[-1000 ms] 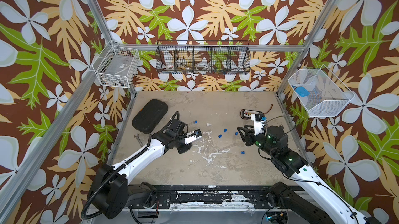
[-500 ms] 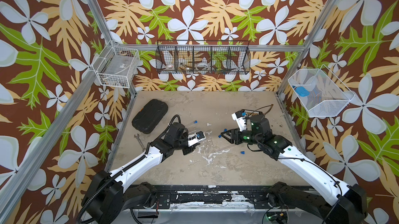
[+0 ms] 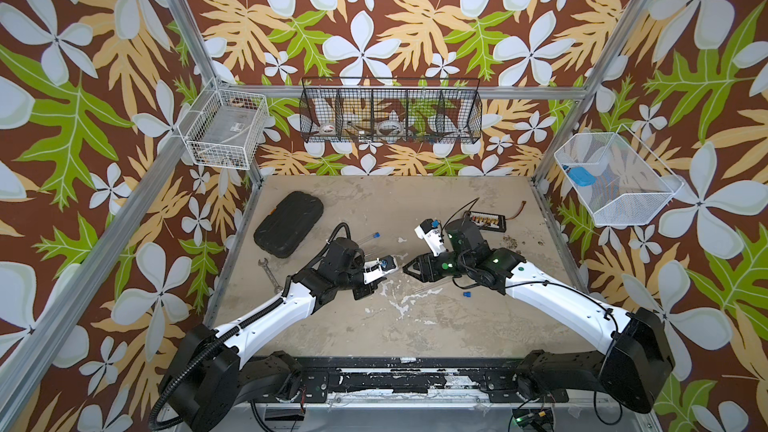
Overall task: Insert stoppers into test tubes
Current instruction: Adjust the test tube.
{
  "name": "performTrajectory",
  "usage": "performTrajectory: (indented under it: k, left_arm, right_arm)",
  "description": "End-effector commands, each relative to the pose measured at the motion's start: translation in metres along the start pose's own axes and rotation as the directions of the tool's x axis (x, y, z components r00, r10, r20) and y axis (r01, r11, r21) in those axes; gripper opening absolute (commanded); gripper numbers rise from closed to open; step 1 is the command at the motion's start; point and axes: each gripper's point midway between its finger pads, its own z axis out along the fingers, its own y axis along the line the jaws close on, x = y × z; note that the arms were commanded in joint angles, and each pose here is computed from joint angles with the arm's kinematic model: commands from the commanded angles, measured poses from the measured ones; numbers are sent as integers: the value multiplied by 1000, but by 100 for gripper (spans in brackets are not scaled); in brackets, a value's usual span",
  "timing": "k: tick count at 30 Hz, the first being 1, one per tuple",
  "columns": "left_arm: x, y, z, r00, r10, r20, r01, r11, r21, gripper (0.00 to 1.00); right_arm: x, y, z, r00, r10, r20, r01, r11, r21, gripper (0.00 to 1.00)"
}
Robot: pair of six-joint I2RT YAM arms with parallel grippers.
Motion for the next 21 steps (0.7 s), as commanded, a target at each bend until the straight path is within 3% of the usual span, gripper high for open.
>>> performTrajectory:
  k: [1, 8, 21]
  left_arm:
    - [-3, 2, 1, 1000, 10, 12, -9, 1000, -10, 7]
    - [-3, 4, 2, 1000, 7, 13, -7, 1000, -24, 7]
    - [2, 6, 4, 1000, 7, -12, -7, 999, -40, 6]
  right_arm:
    - [-5, 6, 5, 1000, 12, 10, -12, 1000, -19, 48]
    - [-4, 5, 24, 999, 48, -11, -49, 999, -14, 37]
    - [-6, 2, 36, 998, 63, -21, -63, 998, 11, 29]
